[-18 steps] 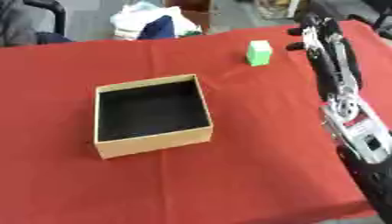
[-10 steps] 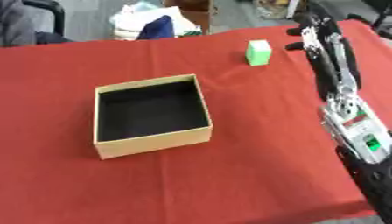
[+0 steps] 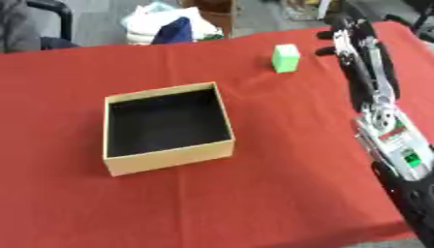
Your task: Pick up objects on the table and place them in the box.
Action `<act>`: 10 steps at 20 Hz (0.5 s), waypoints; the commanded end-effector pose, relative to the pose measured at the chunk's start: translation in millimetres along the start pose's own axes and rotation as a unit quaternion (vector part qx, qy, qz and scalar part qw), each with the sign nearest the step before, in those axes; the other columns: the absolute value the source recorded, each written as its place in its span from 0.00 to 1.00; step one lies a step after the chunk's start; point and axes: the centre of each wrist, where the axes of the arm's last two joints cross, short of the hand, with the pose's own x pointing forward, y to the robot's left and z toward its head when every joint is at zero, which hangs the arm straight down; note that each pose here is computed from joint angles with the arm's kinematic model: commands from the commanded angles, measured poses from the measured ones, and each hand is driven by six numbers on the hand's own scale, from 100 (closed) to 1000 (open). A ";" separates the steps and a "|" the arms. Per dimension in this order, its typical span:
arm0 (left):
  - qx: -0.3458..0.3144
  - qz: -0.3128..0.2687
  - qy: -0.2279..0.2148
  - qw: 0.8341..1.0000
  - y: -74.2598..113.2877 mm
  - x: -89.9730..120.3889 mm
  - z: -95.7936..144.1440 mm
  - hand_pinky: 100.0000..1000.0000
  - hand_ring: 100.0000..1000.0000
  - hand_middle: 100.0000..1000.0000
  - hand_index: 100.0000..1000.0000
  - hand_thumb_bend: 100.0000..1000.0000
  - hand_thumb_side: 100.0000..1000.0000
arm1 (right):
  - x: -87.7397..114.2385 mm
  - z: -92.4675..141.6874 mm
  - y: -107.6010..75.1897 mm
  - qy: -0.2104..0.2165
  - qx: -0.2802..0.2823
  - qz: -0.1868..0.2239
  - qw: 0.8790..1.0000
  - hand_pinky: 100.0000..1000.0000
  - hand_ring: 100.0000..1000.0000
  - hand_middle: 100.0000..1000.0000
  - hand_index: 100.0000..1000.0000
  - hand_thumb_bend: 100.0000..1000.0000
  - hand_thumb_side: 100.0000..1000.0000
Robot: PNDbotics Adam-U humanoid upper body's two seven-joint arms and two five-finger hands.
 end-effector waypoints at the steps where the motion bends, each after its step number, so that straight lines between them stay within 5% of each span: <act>1: -0.002 0.001 -0.013 1.000 0.2 5.4 -3.8 0.94 0.87 0.65 0.41 0.00 0.01 | 7.9 -5.1 -4.7 -0.016 0.000 0.003 1.000 0.57 0.71 0.76 0.98 0.00 0.70; 10: -0.007 0.001 -0.014 1.000 0.3 5.8 -4.2 0.93 0.85 0.63 0.42 0.00 0.01 | 30.0 -28.3 -20.6 -0.062 -0.003 0.045 0.997 0.58 0.72 0.77 0.98 0.00 0.64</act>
